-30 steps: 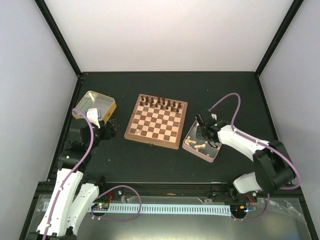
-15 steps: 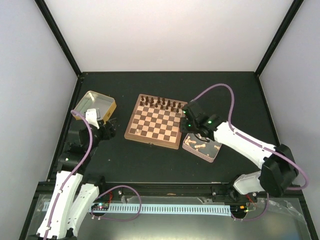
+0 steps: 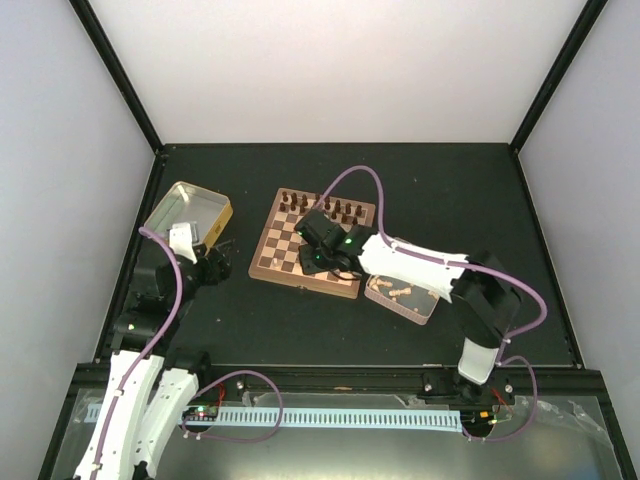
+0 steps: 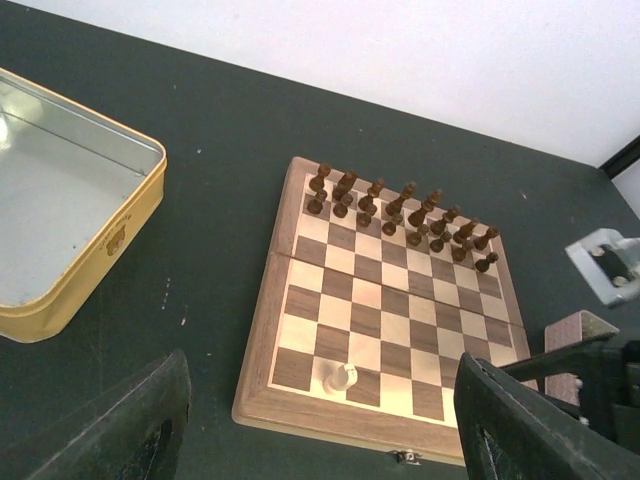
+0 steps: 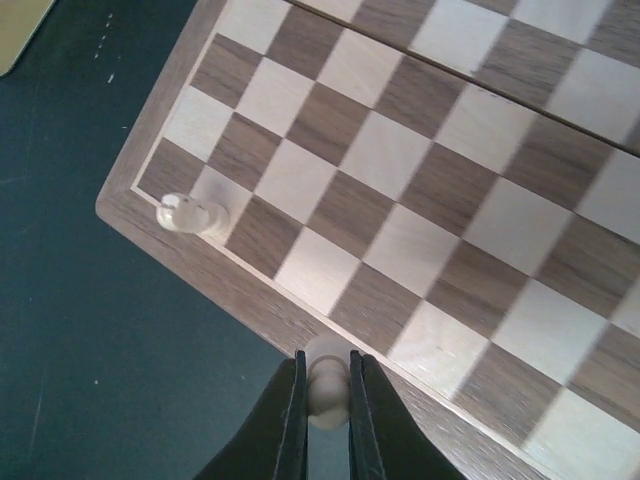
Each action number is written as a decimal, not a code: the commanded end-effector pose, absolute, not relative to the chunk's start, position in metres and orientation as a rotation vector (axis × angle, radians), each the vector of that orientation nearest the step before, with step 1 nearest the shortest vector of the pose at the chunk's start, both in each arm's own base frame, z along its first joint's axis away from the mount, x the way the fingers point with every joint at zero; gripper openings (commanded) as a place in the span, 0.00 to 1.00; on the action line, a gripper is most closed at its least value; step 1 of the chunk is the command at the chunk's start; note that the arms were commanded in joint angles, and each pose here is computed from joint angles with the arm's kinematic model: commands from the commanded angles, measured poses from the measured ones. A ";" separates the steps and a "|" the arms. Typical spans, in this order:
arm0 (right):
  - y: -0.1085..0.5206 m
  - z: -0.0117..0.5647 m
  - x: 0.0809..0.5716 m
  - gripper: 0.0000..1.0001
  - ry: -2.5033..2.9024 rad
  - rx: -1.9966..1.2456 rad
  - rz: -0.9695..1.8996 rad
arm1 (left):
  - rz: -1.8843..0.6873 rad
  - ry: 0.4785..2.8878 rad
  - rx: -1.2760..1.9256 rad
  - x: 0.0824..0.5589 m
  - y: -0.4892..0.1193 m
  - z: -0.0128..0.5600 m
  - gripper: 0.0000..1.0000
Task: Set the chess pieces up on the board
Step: Place the chess piece on the chessboard.
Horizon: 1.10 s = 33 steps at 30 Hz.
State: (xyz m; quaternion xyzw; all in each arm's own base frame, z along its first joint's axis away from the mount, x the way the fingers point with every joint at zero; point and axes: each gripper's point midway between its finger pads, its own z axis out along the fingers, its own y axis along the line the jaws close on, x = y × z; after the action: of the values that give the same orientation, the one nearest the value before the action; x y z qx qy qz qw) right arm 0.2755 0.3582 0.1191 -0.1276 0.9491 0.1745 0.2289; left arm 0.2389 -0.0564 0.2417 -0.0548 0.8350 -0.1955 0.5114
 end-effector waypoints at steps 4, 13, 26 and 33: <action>0.393 0.108 0.277 0.04 2.609 -0.456 0.429 | -0.491 2.040 -0.126 0.235 -0.060 0.234 0.74; 0.409 0.080 0.286 0.05 2.636 -0.501 0.322 | -0.566 2.074 -0.102 0.237 -0.072 0.227 0.74; 0.417 0.081 0.287 0.28 2.628 -0.503 0.376 | -0.438 2.120 -0.190 0.247 -0.052 0.225 0.99; 0.390 0.110 0.288 0.29 2.582 -0.347 0.504 | -0.597 2.164 0.006 0.247 -0.085 0.223 0.95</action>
State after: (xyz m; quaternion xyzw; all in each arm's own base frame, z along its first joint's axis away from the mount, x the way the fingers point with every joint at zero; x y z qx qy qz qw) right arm 0.2814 0.4033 0.0733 -0.1719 0.9531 0.1365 0.2082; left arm 0.2494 -0.0637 0.2086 -0.0514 0.8754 -0.1950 0.4394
